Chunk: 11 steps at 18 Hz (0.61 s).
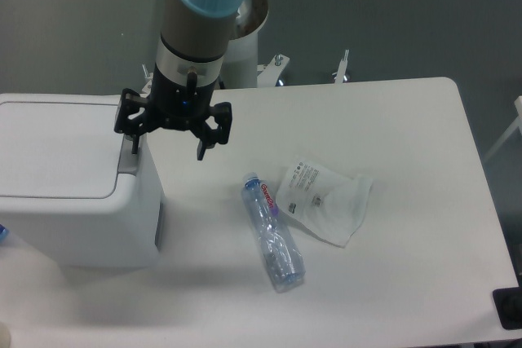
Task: Open the trash can
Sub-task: 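Lower the gripper finger onto the lid's raised edge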
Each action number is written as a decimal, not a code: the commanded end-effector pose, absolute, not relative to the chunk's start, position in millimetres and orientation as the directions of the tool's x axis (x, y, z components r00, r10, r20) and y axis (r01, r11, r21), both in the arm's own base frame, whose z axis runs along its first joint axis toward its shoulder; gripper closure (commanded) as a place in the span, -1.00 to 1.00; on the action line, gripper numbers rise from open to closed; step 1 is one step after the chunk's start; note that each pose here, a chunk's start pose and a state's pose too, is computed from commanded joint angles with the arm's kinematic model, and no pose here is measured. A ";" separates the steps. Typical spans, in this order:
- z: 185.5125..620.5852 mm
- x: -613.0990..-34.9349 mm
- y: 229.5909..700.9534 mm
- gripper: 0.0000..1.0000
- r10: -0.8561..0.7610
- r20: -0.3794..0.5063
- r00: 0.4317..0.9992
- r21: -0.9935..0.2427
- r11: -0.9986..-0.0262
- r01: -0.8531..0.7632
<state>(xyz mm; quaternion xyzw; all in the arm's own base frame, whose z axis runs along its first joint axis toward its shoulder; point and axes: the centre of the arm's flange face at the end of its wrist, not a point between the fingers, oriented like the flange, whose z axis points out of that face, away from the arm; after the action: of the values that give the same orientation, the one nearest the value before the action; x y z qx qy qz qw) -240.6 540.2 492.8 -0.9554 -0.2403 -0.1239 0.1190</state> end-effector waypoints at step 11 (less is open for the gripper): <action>483.1 -243.4 543.0 -1.00 0.431 0.283 0.857 -0.165 -0.858 0.486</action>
<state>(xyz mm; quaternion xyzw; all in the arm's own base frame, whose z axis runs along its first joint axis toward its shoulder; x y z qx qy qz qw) -243.4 543.0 483.1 -0.9566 -0.2395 -0.1188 0.1157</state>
